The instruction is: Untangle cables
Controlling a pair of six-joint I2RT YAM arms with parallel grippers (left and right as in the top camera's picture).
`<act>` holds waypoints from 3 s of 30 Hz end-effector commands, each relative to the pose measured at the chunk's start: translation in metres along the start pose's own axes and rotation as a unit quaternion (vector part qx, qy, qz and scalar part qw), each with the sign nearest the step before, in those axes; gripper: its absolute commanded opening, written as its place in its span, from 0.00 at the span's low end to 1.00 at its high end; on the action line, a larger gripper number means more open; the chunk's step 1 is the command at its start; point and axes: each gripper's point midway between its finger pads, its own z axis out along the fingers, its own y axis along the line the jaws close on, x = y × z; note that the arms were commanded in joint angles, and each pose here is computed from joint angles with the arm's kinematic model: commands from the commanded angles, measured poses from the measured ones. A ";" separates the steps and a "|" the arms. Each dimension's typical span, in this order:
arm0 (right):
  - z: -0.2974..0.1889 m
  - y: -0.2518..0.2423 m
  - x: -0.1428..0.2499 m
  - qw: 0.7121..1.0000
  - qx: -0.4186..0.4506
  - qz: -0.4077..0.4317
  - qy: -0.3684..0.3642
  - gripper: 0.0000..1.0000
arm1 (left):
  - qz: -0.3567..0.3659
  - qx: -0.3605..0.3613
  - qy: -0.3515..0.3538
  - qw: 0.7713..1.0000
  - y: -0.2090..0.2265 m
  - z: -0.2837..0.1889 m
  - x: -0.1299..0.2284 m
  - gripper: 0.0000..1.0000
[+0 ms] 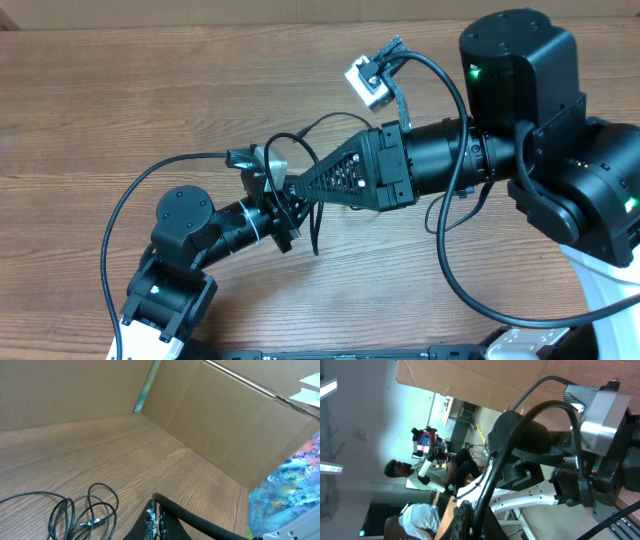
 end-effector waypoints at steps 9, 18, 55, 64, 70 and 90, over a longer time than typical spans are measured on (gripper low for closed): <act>-0.052 -0.069 -0.036 0.977 0.167 0.021 -0.129 0.04 | 0.000 0.023 -0.031 0.999 -0.026 -0.020 -0.016 0.04; -0.176 -0.170 -0.072 0.816 0.479 0.069 -0.316 0.04 | 0.061 0.082 -0.093 0.990 -0.084 -0.066 -0.042 0.12; -0.576 -0.351 0.108 0.294 0.633 0.488 -0.525 0.04 | 0.060 -0.053 -0.079 0.994 -0.121 -0.154 -0.071 0.43; -0.614 -0.365 0.167 0.337 0.537 0.514 -0.578 0.51 | 0.077 -0.069 -0.083 0.991 -0.116 -0.155 -0.073 0.44; -0.611 -0.354 0.112 0.507 0.416 0.412 -0.632 1.00 | 0.077 -0.069 -0.082 0.991 -0.116 -0.155 -0.072 0.44; -0.356 -0.401 -0.054 0.685 0.524 0.392 -0.321 1.00 | 0.078 -0.037 -0.071 0.994 -0.127 -0.153 -0.068 0.46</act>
